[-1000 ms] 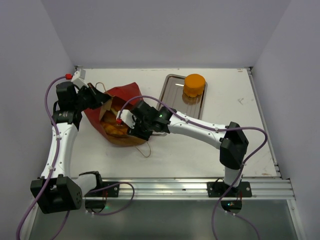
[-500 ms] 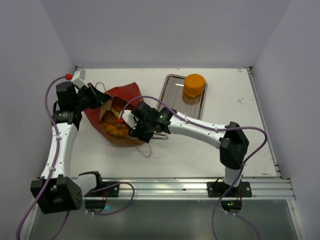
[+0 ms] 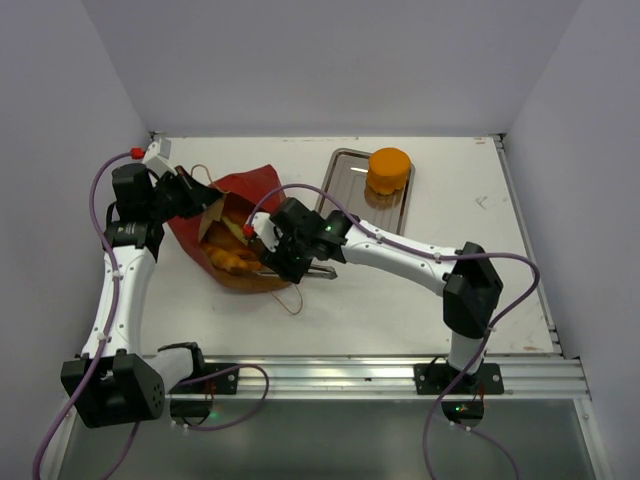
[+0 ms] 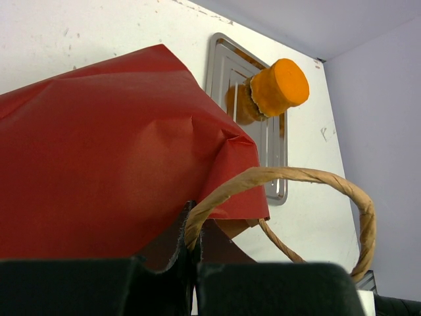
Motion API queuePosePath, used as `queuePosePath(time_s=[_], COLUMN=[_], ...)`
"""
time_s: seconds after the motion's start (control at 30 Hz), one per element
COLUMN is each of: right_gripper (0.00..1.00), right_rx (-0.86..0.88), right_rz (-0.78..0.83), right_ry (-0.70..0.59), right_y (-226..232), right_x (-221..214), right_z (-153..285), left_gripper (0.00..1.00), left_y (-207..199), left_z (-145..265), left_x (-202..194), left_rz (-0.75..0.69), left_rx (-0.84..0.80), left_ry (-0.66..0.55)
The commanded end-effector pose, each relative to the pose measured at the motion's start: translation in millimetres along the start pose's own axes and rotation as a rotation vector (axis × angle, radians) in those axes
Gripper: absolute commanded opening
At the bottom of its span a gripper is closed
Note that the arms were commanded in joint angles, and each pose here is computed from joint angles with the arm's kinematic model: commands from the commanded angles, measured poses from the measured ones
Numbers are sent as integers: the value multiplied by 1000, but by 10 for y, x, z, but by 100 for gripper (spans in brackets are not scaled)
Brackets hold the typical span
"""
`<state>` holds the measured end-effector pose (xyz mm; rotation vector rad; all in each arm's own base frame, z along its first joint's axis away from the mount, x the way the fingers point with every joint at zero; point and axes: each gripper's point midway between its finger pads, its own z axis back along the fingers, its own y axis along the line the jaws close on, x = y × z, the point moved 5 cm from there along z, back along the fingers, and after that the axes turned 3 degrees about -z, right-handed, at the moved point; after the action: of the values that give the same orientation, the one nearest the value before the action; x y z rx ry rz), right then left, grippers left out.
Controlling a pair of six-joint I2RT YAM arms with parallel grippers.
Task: Take the fake bread out of the paper bag
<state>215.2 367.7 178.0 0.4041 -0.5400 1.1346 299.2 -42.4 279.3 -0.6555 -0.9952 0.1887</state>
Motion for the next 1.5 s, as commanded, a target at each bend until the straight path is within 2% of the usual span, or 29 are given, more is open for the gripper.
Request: queuePosePath(time_s=[0.0,0.13,0.33,0.47,0.93,1.47], right_gripper=[47,40,9,0,0,0], right_rx=[37,60,62,62,123,122], right_rz=[-38,-48,-61,-89,-54,23], right_ry=[-73,-64,-89,-131,-265,-285], right_y=[33,51,-52,-224,-315,-314], right_x=[129,130,167,193,214,-152], right_z=[146,91,192,372,939,1378], left_gripper=[0,0,0,0,0,0], left_y=[-66,-67,-63,-62,-71,-71], left_z=[50,58,55,53,65,66], left_x=[18,24,22,21,89,198], left_rz=[-7,-8,-8,-10,-9,15], left_rx=[-36,-34,-33,-31,-11,23], left_ry=[-15,-19,-19,-20,-37,-78])
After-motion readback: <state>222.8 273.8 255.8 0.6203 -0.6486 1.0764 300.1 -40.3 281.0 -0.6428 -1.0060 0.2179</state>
